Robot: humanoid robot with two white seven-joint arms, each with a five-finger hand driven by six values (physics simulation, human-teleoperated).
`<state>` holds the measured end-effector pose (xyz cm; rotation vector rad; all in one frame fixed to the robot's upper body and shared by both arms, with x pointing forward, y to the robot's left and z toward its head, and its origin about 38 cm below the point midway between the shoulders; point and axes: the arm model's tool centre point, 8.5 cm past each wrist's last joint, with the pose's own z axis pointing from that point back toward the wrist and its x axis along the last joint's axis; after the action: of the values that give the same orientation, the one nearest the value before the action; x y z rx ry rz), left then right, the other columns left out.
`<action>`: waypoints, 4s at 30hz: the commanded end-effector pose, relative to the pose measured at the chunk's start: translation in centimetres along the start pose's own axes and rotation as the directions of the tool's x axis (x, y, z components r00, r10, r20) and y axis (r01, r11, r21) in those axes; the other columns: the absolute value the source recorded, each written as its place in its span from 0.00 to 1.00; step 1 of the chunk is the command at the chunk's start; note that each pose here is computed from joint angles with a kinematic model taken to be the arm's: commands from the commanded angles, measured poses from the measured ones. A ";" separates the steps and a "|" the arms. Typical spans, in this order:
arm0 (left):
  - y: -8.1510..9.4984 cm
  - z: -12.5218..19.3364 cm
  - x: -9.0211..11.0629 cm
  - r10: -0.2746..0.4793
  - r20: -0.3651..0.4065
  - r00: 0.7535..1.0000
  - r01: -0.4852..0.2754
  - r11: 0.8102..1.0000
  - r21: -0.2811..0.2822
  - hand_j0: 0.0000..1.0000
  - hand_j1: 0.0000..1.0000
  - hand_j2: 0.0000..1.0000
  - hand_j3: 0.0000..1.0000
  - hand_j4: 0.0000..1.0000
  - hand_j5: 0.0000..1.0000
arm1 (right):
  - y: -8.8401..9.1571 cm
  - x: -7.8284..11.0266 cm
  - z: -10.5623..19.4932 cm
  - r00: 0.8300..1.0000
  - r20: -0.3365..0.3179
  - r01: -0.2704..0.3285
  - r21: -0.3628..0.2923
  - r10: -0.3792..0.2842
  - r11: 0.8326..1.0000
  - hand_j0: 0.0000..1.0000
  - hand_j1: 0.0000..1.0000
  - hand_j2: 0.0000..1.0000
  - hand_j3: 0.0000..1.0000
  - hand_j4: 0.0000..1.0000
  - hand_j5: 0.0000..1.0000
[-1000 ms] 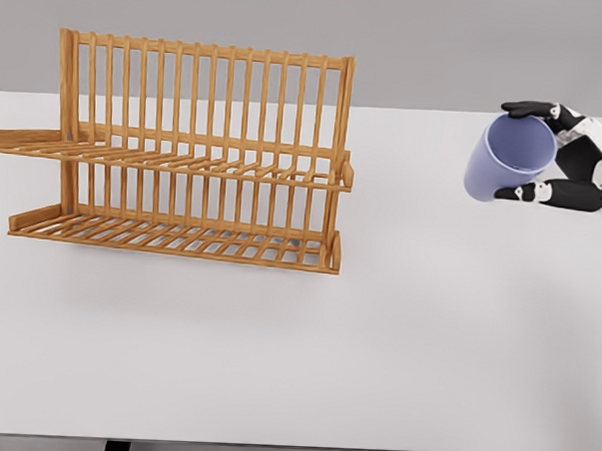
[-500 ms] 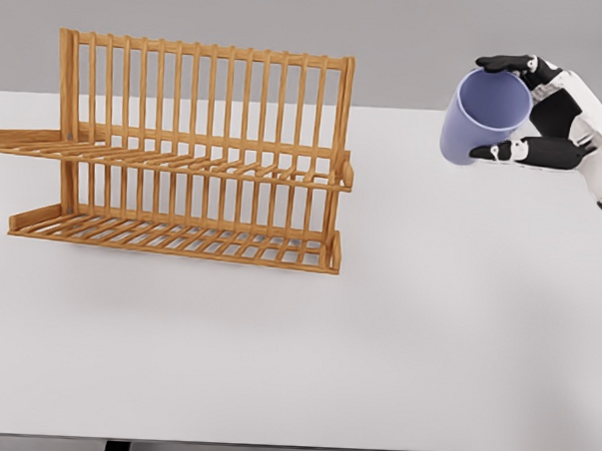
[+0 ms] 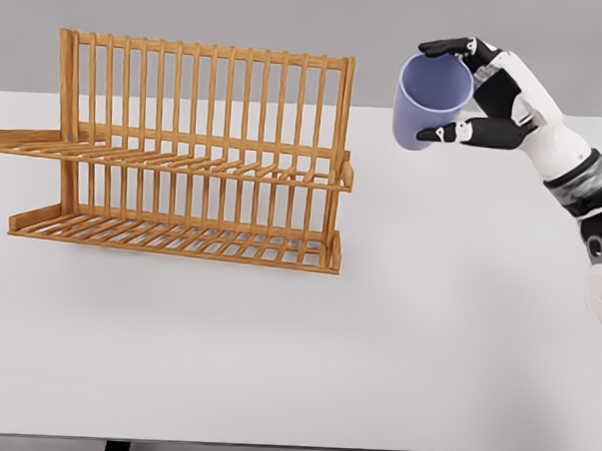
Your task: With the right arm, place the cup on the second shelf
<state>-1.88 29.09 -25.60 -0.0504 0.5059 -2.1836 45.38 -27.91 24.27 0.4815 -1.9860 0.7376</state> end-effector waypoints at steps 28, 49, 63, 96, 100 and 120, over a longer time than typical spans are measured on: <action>0.0 0.0 0.0 0.000 0.000 1.000 0.000 1.000 -0.001 1.00 1.00 1.00 1.00 1.00 1.00 | 7.0 0.0 -7.2 0.998 0.061 -0.009 0.208 -0.004 0.978 0.63 0.63 0.63 0.63 0.63 0.63; 0.0 0.0 0.0 0.000 0.000 1.000 0.000 1.000 -0.001 1.00 1.00 1.00 1.00 1.00 1.00 | 9.9 1.0 -8.7 0.975 0.160 -0.201 0.329 0.156 0.923 0.63 0.63 0.63 0.63 0.63 0.63; 0.0 0.0 0.0 0.000 0.000 1.000 0.000 1.000 -0.001 1.00 1.00 1.00 1.00 1.00 1.00 | 10.3 1.3 -7.8 0.956 0.232 -0.253 0.336 0.180 0.907 0.63 0.63 0.63 0.63 0.63 0.63; 0.0 0.0 0.0 0.000 0.000 1.000 0.000 1.000 -0.001 1.00 1.00 1.00 1.00 1.00 1.00 | 5.8 6.4 -0.4 0.924 0.277 -0.336 0.260 0.263 0.905 1.00 1.00 1.00 1.00 1.00 1.00; 0.0 0.0 0.0 0.000 0.000 1.000 0.000 1.000 -0.001 1.00 1.00 1.00 1.00 1.00 1.00 | 4.8 6.0 2.6 0.933 0.238 -0.318 0.197 0.270 0.927 1.00 1.00 1.00 1.00 1.00 1.00; 0.0 0.0 0.0 0.000 0.000 1.000 0.000 1.000 -0.001 1.00 1.00 1.00 1.00 1.00 1.00 | 2.1 4.8 9.7 0.948 0.077 -0.315 0.083 0.309 0.945 1.00 1.00 1.00 1.00 1.00 1.00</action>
<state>-1.88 29.09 -25.60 -0.0504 0.5059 -2.1836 35.46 -32.94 23.87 0.2465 -2.1144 1.0354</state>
